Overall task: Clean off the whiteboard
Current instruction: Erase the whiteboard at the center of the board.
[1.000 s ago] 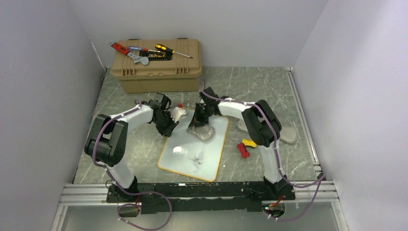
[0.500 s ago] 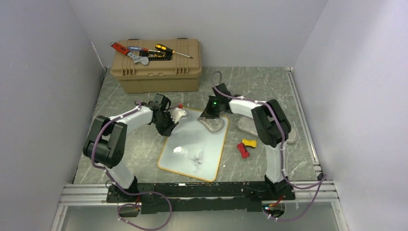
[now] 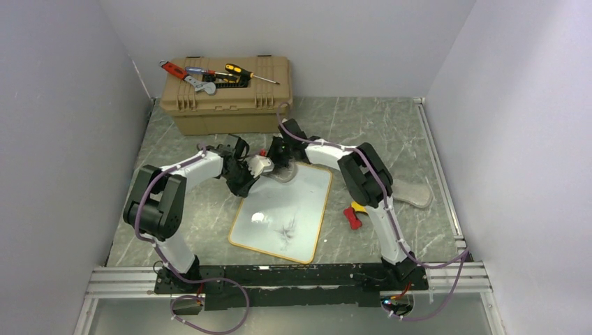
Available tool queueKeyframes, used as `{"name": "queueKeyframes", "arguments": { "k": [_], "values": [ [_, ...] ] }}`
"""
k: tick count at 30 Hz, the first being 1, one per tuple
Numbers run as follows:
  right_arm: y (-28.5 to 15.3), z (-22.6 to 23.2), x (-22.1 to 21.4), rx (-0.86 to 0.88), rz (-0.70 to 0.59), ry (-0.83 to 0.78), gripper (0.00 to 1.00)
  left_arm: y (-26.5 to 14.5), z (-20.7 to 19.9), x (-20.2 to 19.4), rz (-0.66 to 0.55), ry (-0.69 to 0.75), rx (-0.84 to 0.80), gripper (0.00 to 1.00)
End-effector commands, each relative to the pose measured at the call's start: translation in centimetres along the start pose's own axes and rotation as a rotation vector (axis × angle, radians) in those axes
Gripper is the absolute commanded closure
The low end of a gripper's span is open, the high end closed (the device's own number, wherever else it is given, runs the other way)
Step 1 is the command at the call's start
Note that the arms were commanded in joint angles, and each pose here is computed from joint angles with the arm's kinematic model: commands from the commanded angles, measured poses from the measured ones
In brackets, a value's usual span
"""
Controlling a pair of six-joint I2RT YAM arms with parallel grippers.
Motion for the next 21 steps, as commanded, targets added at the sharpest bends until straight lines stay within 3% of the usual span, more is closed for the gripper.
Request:
{"name": "queueKeyframes", "arguments": {
  "k": [1, 7, 11, 15, 21],
  "values": [
    [-0.5, -6.9, -2.0, -0.199, 0.068, 0.103, 1.00, 2.9, -2.0, -3.4, 0.162, -0.005, -0.105, 0.88],
    [-10.2, -14.2, -0.6, -0.338, -0.047, 0.172, 1.00, 2.9, -2.2, -3.7, 0.169, 0.000, -0.099, 0.91],
    [-12.4, -16.6, -0.9, -0.432, -0.055, 0.168, 1.00, 2.9, -2.2, -3.8, 0.173, 0.000, -0.097, 0.92],
    [-9.4, -14.6, -1.5, -0.332, 0.001, 0.178, 1.00, 2.9, -2.2, -3.7, 0.170, -0.007, -0.102, 0.93],
    [-0.6, -5.2, -2.8, -0.148, 0.127, 0.091, 1.00, 2.9, -2.1, -3.6, 0.170, -0.013, -0.103, 0.94]
  ]
}}
Point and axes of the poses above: each gripper's point midway between its finger pads, its own y axis out along the fingers, its own z axis along the line the jaws close on, x = y × z, the point moved 8 cm from there along -y, back along the fingers, and after that the axes turned 11 degrees about y, right-handed, at the moved point
